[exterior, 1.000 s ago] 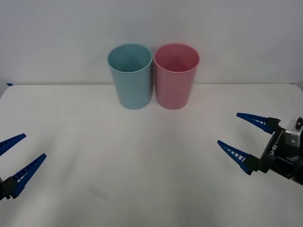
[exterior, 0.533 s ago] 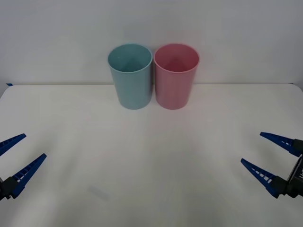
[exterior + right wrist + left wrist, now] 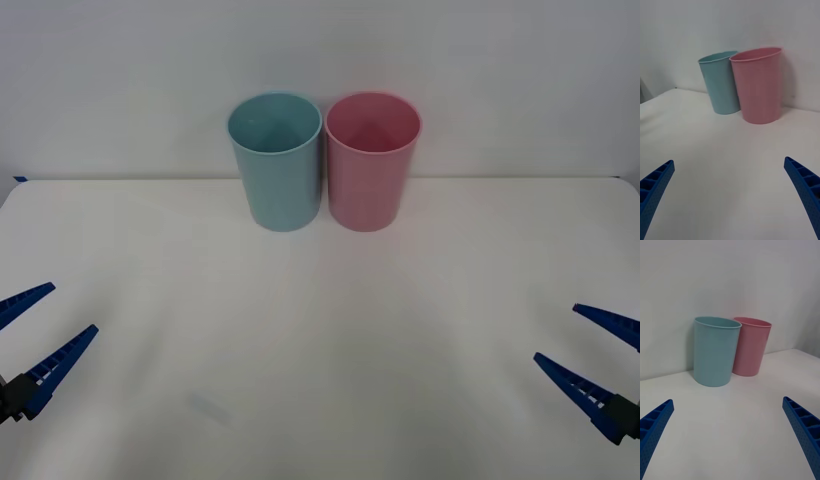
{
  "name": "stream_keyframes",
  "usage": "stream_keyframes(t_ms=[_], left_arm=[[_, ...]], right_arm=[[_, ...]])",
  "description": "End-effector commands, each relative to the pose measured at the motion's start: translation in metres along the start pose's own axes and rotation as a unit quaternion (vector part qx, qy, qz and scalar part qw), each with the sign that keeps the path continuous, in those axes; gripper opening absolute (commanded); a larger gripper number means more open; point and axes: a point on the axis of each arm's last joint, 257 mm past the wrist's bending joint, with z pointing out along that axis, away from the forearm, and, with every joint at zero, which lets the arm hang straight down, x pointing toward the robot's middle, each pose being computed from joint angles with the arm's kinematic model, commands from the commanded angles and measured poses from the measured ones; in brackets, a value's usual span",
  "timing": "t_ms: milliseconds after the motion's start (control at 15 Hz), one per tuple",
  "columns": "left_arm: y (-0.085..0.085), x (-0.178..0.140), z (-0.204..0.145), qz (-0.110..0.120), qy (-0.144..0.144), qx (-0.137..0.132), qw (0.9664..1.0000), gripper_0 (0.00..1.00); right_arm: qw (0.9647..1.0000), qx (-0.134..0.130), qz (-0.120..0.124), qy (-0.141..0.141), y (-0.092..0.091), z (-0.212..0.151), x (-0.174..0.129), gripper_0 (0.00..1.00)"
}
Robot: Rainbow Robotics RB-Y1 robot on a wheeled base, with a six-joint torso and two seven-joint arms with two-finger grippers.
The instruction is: Grasp the object on the table and drop it into the matching bin: aluminum can to the light blue bin, PET bottle to the pink bin.
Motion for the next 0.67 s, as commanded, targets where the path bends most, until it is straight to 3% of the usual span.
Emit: stream_keyframes(t_ms=[67, 400, 667], left_arm=[[0.0, 0.0, 0.0, 0.0, 0.0, 0.0, 1.0, 1.0], [0.0, 0.0, 0.0, 0.0, 0.0, 0.0, 1.0, 1.0], [0.0, 0.0, 0.0, 0.0, 0.0, 0.0, 1.0, 1.0]], right_arm=[[1.0, -0.004, 0.003, 0.001, 0.002, -0.001, 0.0, 1.0], [0.9997, 0.006, 0.021, 0.014, 0.004, -0.012, 0.013, 1.0], [0.9997, 0.006, 0.021, 0.014, 0.004, -0.012, 0.013, 1.0]])
